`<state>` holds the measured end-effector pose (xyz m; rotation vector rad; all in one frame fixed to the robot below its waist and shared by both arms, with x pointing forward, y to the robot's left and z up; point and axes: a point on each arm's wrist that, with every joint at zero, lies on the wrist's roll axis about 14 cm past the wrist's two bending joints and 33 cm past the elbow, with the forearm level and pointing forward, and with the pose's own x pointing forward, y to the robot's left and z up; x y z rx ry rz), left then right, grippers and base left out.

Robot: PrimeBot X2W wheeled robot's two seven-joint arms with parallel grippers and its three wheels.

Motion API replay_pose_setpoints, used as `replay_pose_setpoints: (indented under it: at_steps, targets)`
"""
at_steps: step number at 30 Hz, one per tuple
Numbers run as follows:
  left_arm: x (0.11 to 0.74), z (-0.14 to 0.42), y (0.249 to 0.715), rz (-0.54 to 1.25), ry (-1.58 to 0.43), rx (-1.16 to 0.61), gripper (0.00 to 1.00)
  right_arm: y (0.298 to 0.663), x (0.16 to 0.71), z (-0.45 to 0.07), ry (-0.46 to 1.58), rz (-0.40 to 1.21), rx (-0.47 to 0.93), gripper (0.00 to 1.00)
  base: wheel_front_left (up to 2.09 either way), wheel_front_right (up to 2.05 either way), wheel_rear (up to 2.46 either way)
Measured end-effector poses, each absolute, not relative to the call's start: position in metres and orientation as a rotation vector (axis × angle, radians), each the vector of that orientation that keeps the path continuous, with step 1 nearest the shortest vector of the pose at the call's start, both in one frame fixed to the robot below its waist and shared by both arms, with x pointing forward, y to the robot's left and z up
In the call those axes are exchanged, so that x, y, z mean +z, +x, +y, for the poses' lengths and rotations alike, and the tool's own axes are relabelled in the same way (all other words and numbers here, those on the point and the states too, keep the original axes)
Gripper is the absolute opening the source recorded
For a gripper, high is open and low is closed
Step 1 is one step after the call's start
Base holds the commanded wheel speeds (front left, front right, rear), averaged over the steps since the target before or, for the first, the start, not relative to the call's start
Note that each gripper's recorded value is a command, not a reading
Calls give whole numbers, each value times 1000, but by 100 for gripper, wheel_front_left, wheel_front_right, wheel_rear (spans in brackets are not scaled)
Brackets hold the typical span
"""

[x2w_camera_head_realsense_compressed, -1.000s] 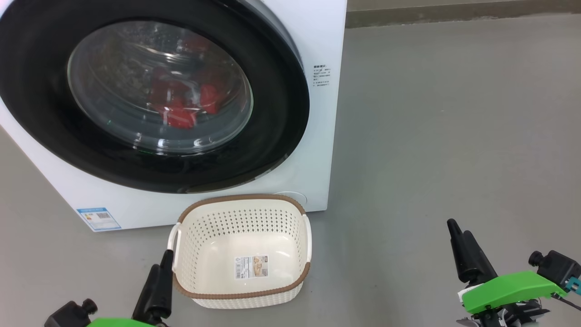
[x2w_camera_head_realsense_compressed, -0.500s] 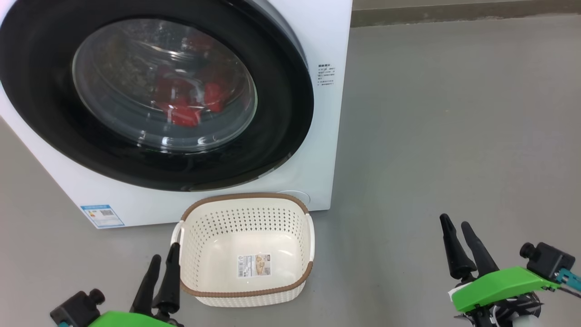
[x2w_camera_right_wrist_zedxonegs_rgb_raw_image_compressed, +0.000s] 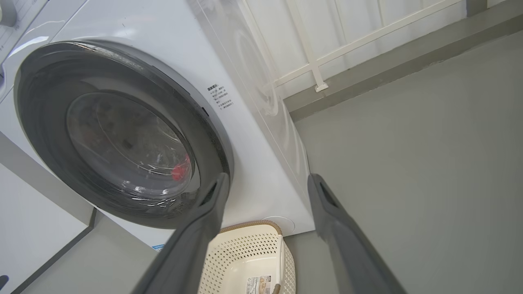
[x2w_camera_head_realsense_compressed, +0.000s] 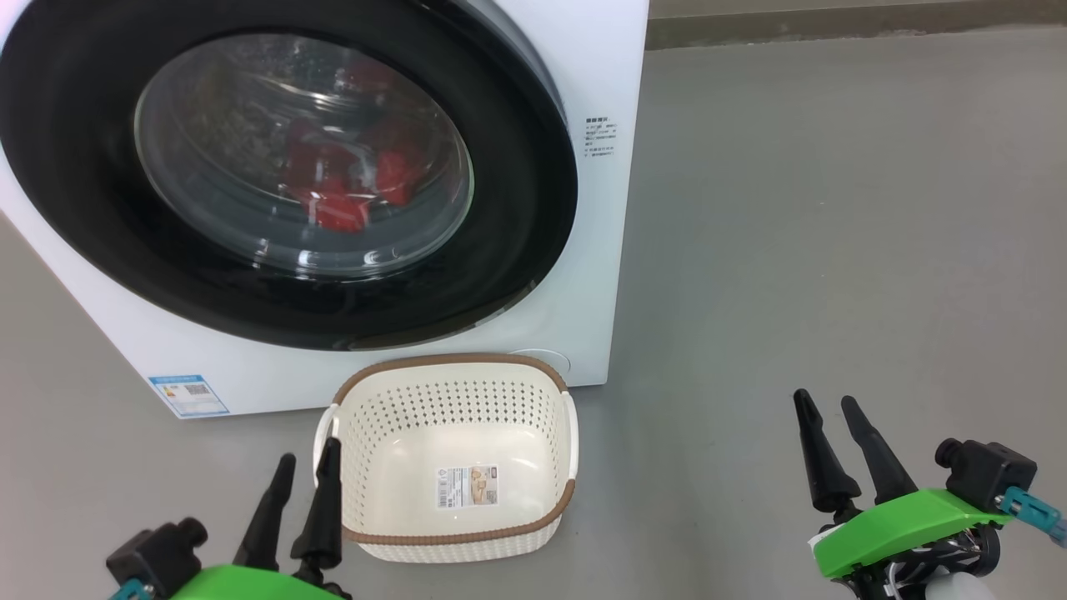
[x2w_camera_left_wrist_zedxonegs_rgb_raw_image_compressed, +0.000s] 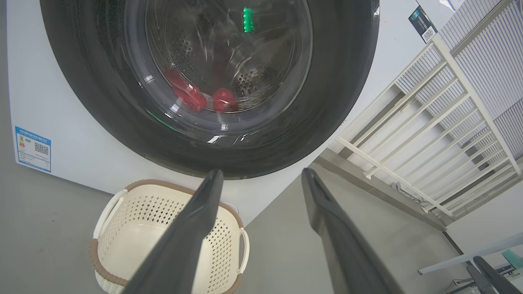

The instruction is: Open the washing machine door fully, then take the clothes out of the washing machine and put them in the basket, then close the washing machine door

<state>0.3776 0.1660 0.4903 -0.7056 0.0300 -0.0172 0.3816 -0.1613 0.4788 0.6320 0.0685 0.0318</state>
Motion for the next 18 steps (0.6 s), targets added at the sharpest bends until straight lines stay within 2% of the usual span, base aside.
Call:
replay_pose_setpoints:
  at_steps: [18]
  targets:
    - [510, 158, 386, -46, -468, -75, 100, 390, 494, -153, 413, 5, 90, 100, 0, 0, 0]
